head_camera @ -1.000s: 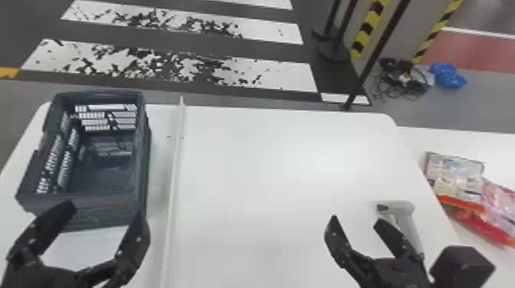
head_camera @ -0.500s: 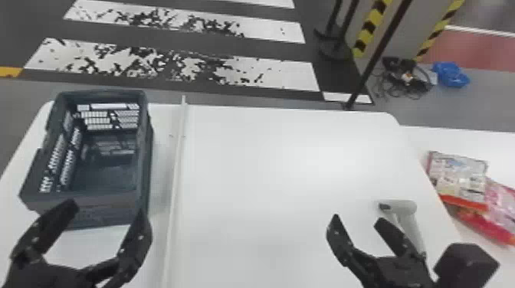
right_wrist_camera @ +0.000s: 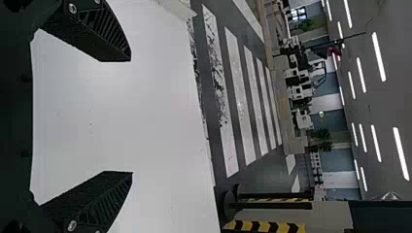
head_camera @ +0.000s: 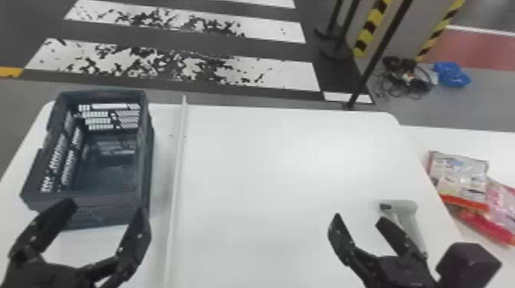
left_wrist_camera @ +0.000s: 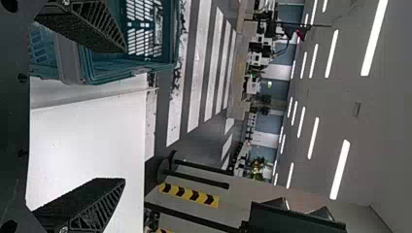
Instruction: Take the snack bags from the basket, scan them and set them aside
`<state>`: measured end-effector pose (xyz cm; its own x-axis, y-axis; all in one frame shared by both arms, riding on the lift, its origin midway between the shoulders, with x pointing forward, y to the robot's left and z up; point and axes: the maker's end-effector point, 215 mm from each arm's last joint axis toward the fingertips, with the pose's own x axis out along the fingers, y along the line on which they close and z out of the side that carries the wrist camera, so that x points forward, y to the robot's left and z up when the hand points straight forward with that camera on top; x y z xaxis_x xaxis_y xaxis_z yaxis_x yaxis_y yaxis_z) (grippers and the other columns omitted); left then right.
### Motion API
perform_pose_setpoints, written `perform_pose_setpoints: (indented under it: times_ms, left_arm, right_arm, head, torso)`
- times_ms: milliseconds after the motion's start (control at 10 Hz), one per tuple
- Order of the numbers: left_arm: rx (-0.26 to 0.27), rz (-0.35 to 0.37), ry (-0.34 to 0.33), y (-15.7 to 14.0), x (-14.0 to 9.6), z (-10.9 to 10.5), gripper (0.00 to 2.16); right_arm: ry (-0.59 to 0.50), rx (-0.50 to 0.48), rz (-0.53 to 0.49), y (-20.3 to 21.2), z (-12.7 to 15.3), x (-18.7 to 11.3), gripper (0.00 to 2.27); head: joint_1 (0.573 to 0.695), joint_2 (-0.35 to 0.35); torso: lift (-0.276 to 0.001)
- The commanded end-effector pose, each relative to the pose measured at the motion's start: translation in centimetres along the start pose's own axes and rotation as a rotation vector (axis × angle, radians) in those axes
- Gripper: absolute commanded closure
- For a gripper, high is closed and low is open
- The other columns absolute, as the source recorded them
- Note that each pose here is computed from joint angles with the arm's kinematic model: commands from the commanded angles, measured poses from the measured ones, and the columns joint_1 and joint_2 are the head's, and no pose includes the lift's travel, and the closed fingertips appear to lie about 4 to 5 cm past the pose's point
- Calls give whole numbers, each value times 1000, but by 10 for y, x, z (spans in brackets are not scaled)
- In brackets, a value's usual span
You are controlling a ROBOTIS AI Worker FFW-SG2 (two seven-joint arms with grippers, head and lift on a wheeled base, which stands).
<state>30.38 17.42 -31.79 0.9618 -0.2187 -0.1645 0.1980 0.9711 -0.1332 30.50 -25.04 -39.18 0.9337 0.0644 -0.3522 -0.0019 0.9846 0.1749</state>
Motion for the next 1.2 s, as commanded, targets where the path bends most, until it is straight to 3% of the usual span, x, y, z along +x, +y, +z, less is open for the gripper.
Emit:
perform_pose_setpoints:
  times_ms: [0, 1100]
  left_arm:
    - [4, 8, 3, 4, 0, -1, 36]
    - [8, 25, 0, 9, -3, 0, 36]
  right_arm:
    - [0, -1, 2, 0, 0, 0, 97]
    - [-2, 2, 20, 3, 3, -1, 144]
  head:
    - [695, -148]
    - [695, -128]
  torso:
    - [-75]
    - [-75]
